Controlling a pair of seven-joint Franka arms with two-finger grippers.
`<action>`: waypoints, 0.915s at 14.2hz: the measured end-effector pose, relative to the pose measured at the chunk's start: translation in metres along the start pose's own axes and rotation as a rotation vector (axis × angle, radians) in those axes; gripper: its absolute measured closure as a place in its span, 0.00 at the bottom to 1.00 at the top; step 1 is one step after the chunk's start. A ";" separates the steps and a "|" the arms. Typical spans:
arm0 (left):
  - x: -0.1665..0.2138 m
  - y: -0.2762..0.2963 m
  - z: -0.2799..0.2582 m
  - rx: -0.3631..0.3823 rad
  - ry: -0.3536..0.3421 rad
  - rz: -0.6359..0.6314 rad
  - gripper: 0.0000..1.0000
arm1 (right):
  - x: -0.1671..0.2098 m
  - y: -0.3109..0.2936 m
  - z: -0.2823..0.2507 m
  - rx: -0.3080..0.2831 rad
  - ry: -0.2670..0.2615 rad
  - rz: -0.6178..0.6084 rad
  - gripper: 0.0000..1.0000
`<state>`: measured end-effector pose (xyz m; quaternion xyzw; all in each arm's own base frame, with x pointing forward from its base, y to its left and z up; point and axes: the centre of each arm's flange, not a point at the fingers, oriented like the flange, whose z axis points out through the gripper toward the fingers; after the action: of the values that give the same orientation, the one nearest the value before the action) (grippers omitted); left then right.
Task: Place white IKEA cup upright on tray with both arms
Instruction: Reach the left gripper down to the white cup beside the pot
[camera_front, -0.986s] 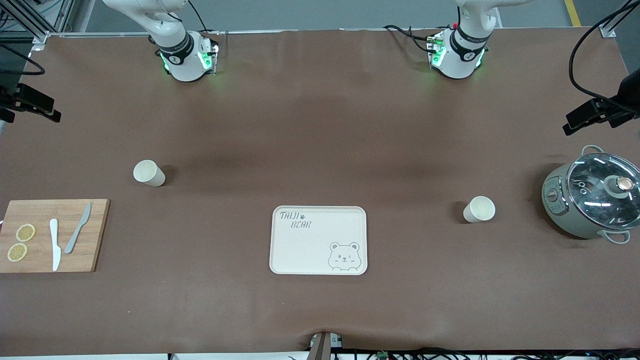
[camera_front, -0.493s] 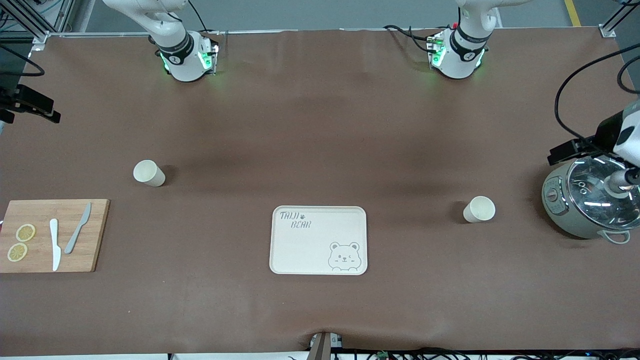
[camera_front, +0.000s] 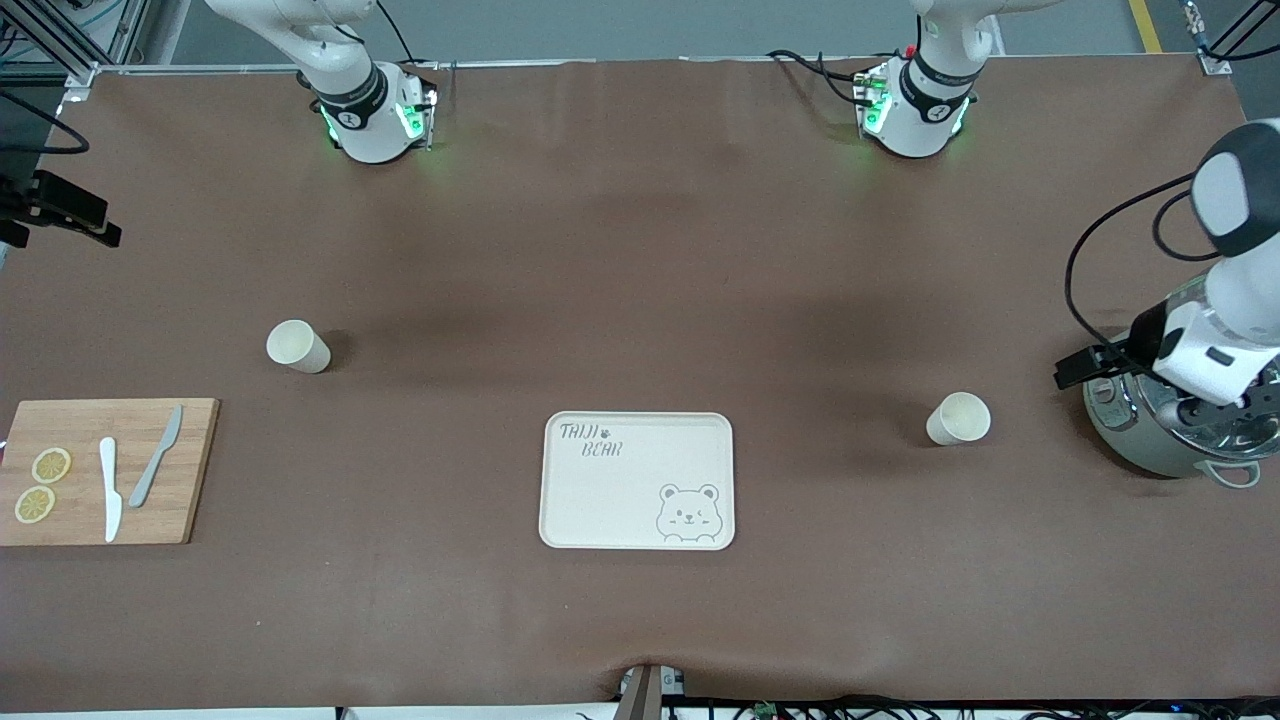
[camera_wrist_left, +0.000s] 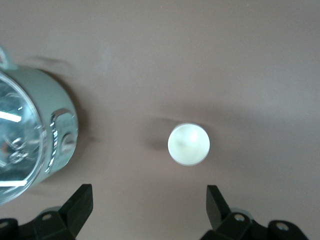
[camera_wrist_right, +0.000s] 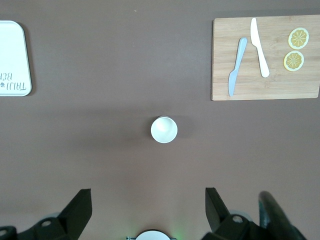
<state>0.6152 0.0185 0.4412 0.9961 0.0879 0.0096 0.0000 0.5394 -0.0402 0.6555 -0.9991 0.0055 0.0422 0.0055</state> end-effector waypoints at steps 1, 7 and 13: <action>-0.002 0.002 0.020 -0.004 0.013 0.003 0.00 | 0.001 0.000 0.001 0.000 -0.001 0.000 0.00; -0.016 0.011 0.119 -0.019 0.028 0.021 0.04 | 0.020 0.001 0.023 -0.001 -0.026 0.001 0.00; -0.021 0.016 0.186 -0.024 -0.016 0.028 0.33 | 0.041 0.009 0.057 -0.026 -0.085 0.011 0.00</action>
<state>0.6013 -0.0005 0.2553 0.9972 0.0740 0.0029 0.0127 0.5753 -0.0490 0.5950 -0.9963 0.0101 0.0849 -0.0074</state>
